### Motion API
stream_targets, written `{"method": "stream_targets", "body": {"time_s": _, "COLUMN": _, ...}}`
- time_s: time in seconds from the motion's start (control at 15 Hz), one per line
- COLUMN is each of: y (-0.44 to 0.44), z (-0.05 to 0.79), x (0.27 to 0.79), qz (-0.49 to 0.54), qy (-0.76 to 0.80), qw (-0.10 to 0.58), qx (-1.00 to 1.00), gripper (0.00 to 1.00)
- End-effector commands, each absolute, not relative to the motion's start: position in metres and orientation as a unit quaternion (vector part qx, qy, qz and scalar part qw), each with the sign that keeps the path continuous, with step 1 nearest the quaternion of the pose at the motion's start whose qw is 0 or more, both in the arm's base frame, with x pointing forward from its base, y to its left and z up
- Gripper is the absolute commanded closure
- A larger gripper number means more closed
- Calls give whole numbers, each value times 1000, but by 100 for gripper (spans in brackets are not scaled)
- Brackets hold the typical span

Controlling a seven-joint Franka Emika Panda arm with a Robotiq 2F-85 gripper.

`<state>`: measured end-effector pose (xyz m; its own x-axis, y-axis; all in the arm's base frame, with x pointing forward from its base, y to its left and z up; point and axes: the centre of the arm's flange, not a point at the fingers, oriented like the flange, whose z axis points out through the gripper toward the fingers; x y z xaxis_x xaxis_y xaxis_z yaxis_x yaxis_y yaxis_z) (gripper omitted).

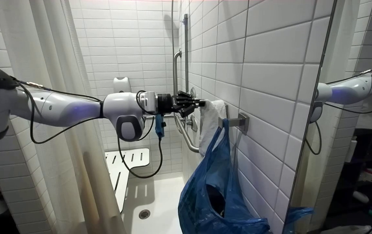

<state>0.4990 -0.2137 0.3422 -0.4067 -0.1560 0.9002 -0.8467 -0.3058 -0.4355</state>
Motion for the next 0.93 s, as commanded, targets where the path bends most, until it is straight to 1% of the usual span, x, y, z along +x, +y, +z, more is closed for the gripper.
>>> {"method": "stream_targets", "body": {"time_s": 0.0, "y": -211, "z": 370, "x": 505, "qz": 668, "qy": -536, "qw": 246, "qx": 453, "gripper": 98}}
{"method": "stream_targets", "body": {"time_s": 0.33, "y": -215, "z": 399, "x": 495, "qz": 690, "qy": -538, "qw": 227, "qx": 428, "gripper": 98}}
{"method": "stream_targets", "body": {"time_s": 0.87, "y": -211, "z": 457, "x": 476, "qz": 722, "qy": -544, "qw": 177, "qx": 389, "gripper": 98}}
